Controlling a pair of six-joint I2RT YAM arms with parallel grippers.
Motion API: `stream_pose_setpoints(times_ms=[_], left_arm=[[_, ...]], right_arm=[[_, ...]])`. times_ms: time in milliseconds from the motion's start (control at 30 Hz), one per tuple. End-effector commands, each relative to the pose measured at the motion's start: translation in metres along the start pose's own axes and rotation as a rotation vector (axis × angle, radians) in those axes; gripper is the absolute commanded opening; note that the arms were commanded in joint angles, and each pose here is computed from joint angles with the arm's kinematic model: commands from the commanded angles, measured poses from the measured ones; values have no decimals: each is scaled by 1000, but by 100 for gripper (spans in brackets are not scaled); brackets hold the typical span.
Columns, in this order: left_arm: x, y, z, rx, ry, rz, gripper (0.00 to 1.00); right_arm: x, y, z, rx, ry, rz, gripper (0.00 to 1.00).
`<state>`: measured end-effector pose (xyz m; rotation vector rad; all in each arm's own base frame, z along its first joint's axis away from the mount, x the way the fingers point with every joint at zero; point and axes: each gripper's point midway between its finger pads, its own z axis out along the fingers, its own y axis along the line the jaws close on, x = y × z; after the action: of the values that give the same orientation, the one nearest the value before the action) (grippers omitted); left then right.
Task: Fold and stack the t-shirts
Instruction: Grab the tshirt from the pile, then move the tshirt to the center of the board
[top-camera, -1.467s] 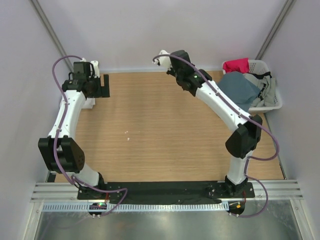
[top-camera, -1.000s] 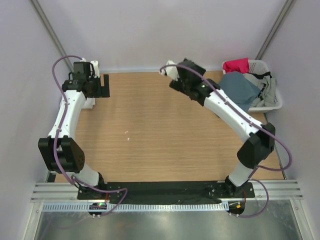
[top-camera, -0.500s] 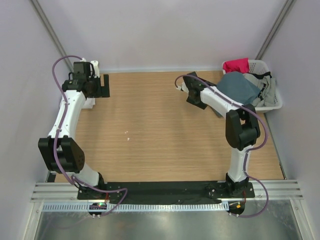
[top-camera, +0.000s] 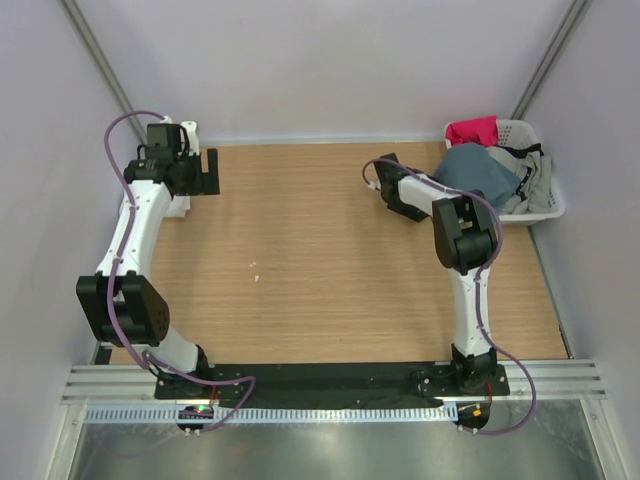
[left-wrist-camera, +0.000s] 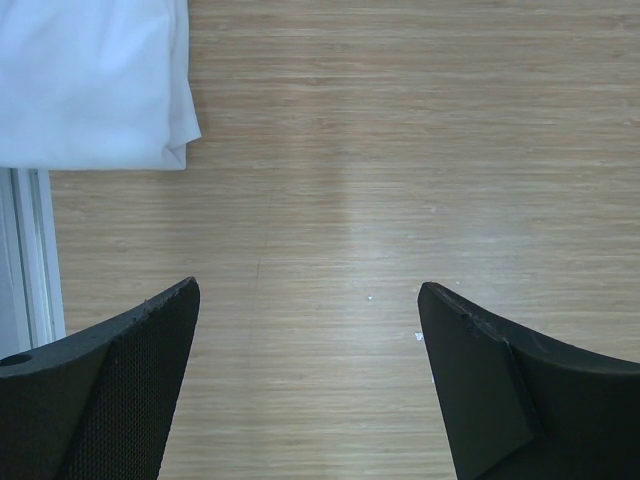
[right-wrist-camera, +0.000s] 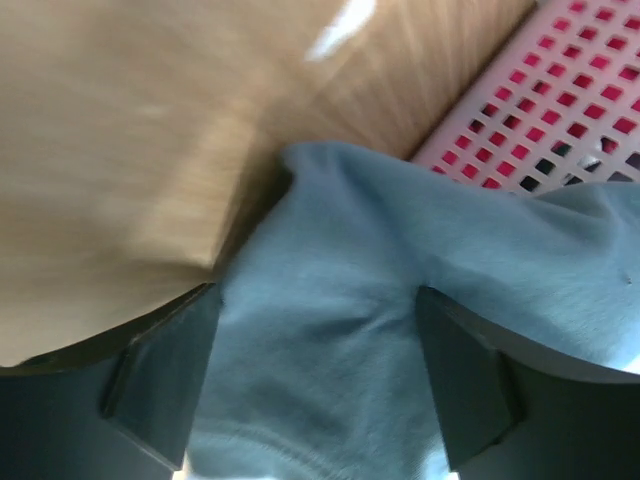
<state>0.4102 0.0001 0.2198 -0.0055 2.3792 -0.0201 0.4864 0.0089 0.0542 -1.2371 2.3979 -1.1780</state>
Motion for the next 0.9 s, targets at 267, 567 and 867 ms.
stream_pose_setpoints(times_ms=[267, 567, 867], left_arm=[[-16, -2, -4, 7, -60, -13, 91], [-16, 2, -1, -9, -55, -7, 91], [-23, 2, 3, -10, -60, -5, 91]], right_arm=[[5, -67, -10, 181, 18, 117, 1], [-56, -99, -131, 96, -396, 180, 2], [-120, -143, -356, 159, -995, 237, 1]])
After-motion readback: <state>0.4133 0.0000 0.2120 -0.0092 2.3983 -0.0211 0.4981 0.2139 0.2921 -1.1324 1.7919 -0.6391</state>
